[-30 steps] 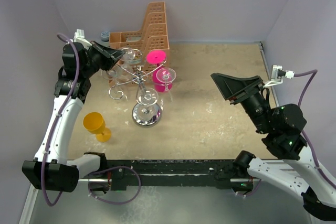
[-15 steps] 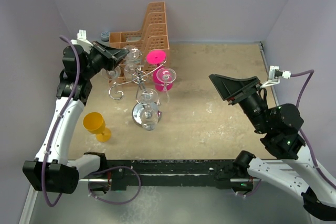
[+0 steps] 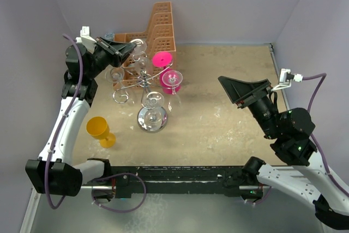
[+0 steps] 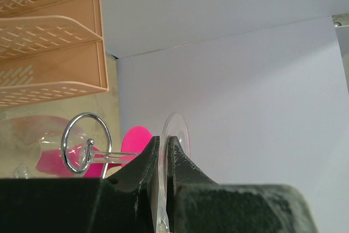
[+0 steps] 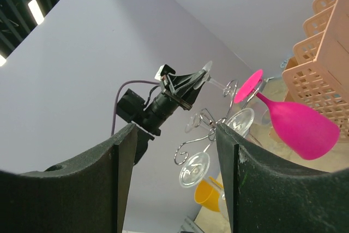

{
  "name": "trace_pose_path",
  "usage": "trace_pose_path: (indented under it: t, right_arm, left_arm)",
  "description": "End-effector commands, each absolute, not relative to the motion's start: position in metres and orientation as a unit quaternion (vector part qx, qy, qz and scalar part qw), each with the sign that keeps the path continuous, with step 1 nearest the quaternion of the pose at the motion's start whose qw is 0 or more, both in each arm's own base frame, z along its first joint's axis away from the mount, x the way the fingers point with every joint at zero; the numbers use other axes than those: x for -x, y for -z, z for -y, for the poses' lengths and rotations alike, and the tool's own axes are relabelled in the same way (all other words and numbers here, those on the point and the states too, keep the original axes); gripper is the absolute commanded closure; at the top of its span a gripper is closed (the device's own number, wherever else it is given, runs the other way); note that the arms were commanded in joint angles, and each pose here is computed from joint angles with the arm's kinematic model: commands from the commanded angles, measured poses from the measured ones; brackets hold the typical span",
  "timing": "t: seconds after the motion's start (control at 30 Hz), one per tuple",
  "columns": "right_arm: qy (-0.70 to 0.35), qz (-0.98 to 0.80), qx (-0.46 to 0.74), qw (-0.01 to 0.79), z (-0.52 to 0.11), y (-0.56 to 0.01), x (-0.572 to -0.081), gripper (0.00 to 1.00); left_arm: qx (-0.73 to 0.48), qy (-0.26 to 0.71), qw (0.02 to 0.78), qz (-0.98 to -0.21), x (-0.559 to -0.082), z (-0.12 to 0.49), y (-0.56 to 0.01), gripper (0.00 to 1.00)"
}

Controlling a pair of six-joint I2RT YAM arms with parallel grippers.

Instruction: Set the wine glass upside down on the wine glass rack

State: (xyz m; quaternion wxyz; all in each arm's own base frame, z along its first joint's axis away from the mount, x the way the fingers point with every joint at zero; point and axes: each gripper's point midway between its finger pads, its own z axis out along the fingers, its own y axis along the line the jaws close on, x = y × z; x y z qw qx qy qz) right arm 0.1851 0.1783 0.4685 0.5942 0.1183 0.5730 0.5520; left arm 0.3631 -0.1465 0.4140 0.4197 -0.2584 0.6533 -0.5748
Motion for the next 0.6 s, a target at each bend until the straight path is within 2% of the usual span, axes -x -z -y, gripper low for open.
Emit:
trace_pose_path:
  t: [0.0, 0.57]
  right_arm:
    - [-0.56, -0.56, -0.129, 0.596, -0.175, -0.476, -0.184, 0.38]
    - [-0.569, -0.564, -0.14, 0.582, -0.181, -0.471, -0.189, 0.4]
  left_arm:
    - [0.248, 0.602, 0.449, -0.612, -0.369, 0.143, -0.447, 1.0]
    - [0.289, 0.548, 0.483, -0.619, -0.389, 0.125, -0.435, 1.0]
